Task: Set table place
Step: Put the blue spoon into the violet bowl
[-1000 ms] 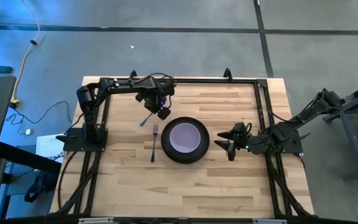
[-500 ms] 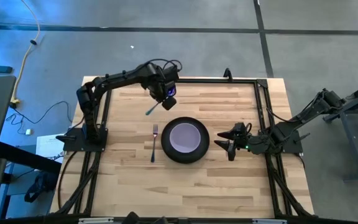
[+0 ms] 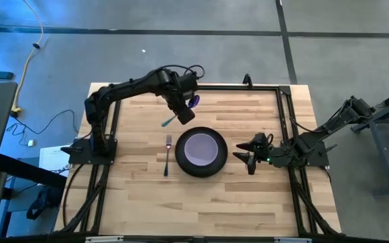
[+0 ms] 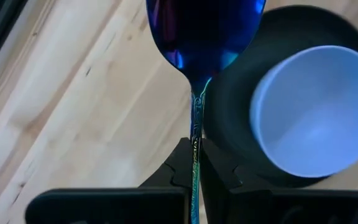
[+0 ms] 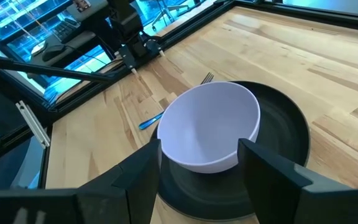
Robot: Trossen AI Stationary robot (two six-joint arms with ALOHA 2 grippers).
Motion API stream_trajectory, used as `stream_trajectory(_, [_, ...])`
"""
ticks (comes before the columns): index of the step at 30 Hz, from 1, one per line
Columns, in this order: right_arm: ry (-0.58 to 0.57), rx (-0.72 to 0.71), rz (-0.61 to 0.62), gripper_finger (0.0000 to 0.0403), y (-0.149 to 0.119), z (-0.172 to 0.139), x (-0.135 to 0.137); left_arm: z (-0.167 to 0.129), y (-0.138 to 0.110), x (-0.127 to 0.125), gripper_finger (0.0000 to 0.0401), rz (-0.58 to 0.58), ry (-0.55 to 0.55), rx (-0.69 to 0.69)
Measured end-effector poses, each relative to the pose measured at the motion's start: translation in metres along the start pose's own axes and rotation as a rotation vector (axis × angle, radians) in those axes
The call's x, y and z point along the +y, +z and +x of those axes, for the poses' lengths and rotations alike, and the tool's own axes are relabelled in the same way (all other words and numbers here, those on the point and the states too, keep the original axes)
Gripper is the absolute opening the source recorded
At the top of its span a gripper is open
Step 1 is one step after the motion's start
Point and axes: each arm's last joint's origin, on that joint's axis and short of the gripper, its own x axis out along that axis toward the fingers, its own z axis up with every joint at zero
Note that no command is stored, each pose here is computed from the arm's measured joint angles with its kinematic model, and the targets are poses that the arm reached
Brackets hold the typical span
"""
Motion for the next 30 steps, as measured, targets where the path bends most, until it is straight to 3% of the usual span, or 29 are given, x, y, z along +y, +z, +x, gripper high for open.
stream_trajectory(15, [-0.008,0.008,-0.016,0.0204,-0.001,0.0,-0.001,-0.007,-0.016,-0.048,0.0,0.118,-0.117,0.035])
stream_trajectory(30, [-0.052,0.082,-0.076,0.0204,-0.008,-0.001,-0.008,0.006,-0.029,-0.085,0.0,0.115,-0.186,0.118])
